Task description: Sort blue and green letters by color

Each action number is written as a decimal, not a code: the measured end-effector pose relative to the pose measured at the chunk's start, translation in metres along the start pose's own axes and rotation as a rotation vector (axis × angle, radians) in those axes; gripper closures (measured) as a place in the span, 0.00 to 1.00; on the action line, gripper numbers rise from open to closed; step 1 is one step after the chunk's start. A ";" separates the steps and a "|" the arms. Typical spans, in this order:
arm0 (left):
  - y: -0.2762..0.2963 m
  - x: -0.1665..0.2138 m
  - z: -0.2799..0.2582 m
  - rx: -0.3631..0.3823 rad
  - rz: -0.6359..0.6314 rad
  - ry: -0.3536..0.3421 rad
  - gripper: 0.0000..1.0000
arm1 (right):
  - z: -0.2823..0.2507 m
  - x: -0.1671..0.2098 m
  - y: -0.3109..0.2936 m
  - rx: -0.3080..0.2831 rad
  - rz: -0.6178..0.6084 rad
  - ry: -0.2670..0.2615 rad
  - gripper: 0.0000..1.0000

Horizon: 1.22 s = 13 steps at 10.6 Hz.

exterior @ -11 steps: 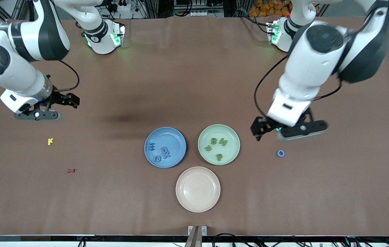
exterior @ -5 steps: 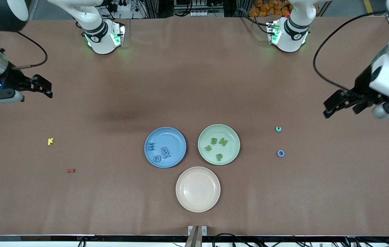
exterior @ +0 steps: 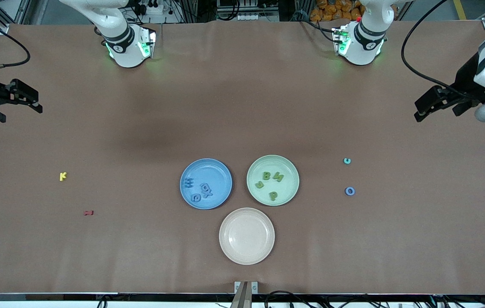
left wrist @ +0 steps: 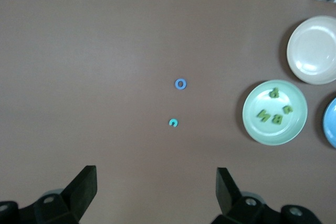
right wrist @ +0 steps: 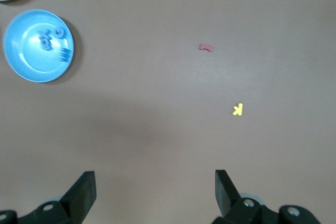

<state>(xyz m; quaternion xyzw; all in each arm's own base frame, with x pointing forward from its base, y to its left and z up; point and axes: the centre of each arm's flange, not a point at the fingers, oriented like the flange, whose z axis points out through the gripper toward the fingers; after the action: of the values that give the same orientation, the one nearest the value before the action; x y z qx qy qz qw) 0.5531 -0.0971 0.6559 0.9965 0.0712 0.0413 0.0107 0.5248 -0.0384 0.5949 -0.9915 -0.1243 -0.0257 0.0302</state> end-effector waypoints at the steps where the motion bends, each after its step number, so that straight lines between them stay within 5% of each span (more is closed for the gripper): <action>1: -0.007 -0.006 0.000 0.012 0.027 -0.013 0.00 | 0.000 -0.001 0.003 0.033 0.019 0.012 0.00; 5: -0.045 -0.011 -0.006 0.025 0.113 -0.026 0.00 | -0.001 -0.004 0.007 0.050 0.250 0.001 0.00; 9: -0.052 -0.010 -0.004 0.025 0.169 -0.033 0.00 | -0.027 0.001 0.003 -0.044 0.275 0.032 0.00; 13: -0.042 -0.012 -0.004 0.023 0.188 -0.033 0.00 | -0.032 0.001 0.002 -0.055 0.283 0.031 0.00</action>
<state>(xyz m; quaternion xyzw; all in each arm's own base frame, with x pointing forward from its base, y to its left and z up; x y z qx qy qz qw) 0.5348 -0.0568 0.6576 0.9994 -0.0222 0.0250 -0.0036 0.5248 -0.0423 0.6271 -0.9990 0.0182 -0.0396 0.0081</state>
